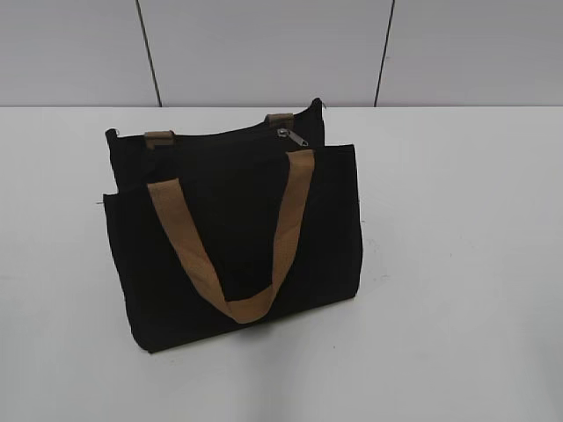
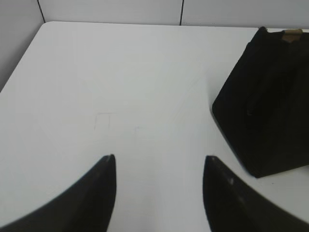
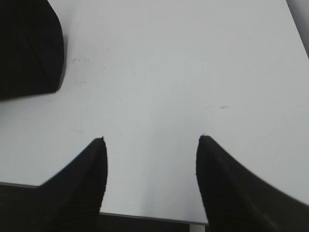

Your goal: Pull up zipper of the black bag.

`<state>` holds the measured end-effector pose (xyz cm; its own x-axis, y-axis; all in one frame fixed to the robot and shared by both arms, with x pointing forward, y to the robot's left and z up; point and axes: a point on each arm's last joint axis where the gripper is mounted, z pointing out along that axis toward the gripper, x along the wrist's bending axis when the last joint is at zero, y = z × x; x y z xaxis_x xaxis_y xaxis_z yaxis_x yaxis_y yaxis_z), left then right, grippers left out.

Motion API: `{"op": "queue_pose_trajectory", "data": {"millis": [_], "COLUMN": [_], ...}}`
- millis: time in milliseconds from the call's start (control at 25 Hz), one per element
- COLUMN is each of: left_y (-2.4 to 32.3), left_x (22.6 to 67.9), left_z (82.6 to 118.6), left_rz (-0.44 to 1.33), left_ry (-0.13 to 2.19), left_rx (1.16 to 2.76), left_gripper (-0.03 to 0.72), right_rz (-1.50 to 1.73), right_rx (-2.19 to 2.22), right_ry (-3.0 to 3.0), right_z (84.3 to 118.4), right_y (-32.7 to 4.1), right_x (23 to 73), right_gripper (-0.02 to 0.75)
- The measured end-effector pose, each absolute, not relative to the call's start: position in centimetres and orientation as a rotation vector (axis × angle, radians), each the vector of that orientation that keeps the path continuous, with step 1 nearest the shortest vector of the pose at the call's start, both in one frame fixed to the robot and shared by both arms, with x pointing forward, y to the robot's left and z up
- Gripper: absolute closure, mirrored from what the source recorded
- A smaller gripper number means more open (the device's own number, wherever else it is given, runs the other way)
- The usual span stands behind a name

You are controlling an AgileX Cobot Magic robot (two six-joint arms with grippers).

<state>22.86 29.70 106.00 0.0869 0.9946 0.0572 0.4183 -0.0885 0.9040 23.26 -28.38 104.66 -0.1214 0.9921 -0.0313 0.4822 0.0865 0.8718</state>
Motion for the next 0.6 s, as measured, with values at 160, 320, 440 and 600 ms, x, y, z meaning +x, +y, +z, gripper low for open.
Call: {"op": "queue_pose_trajectory", "data": {"millis": [160,320,440,600], "left_y": [29.69,29.69,29.69,29.58], "left_x": [22.87,22.87,22.87,22.86], "left_z": [106.01,106.01,106.01,106.01], "left_rz": [0.969,0.969,0.969,0.955], "left_ry": [1.426,1.426,1.426,1.421], "left_rx": [1.614,1.614,1.614,1.611], "left_gripper": [0.259,0.260,0.260,0.260], "right_rz": [0.962,0.965,0.966,0.966], "right_rx": [1.469,1.468,1.467,1.467], "right_ry": [1.691,1.689,1.688,1.688], "right_z": [104.66,104.67,104.68,104.68], "right_y": [-28.37,-28.36,-28.36,-28.36], "right_x": [23.27,23.29,23.30,23.30], "right_gripper": [0.283,0.283,0.283,0.283]}}
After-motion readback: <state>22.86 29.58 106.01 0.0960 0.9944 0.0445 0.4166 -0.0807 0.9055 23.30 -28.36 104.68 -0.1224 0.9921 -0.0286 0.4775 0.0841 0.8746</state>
